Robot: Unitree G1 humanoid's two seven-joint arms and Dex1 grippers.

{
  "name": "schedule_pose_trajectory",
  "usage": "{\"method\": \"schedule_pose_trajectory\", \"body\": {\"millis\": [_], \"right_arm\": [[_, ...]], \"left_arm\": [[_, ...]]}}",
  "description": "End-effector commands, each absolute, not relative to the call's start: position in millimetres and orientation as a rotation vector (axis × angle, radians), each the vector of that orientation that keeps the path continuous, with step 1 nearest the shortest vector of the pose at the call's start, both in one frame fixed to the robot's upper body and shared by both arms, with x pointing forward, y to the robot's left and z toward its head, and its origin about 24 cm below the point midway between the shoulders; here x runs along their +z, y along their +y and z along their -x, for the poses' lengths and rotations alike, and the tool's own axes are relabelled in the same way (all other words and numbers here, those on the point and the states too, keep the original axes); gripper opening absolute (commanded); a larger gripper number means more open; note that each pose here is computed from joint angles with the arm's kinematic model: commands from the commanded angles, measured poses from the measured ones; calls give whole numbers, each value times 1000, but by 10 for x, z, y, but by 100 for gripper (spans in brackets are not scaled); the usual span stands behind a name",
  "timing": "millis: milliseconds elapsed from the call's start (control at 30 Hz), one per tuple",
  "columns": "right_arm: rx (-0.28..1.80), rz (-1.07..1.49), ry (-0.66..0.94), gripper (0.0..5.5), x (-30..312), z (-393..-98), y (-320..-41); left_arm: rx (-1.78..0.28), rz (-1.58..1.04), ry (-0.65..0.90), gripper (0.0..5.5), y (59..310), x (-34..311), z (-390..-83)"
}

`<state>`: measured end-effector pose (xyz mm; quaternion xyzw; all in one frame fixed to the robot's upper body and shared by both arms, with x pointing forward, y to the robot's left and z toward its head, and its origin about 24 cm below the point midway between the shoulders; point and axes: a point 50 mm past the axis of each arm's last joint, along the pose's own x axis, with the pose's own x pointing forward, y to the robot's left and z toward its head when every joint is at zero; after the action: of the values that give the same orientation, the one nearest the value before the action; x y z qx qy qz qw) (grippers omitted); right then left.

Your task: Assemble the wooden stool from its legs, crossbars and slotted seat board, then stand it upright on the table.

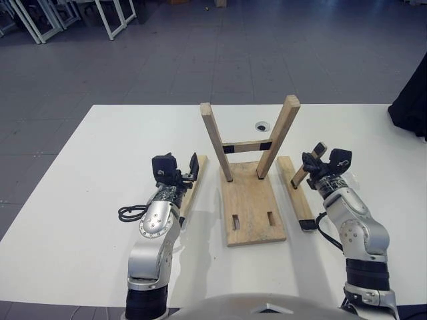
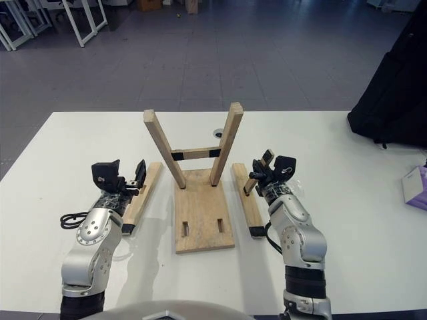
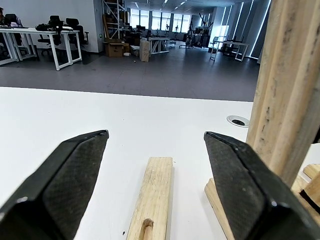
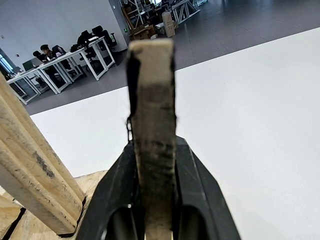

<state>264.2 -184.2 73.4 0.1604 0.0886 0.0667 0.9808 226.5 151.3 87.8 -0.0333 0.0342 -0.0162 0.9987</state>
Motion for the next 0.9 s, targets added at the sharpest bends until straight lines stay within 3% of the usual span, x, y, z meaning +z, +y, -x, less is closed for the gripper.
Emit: {"method": "schedule_pose_trajectory", "body": {"millis": [33,400,900], "right_arm": [[103,-294,254,40,547,-2567,-1858],[31,-68,298,40,243,-2482,-1948],[15,1,286,40,-186,-2342,-2021]], "left_arm": [[-27,54,71,355,1528,889,-2281],[-18,58,72,355,1526,894,-2307],[-3,68,74,355,1538,890,-2314]]}}
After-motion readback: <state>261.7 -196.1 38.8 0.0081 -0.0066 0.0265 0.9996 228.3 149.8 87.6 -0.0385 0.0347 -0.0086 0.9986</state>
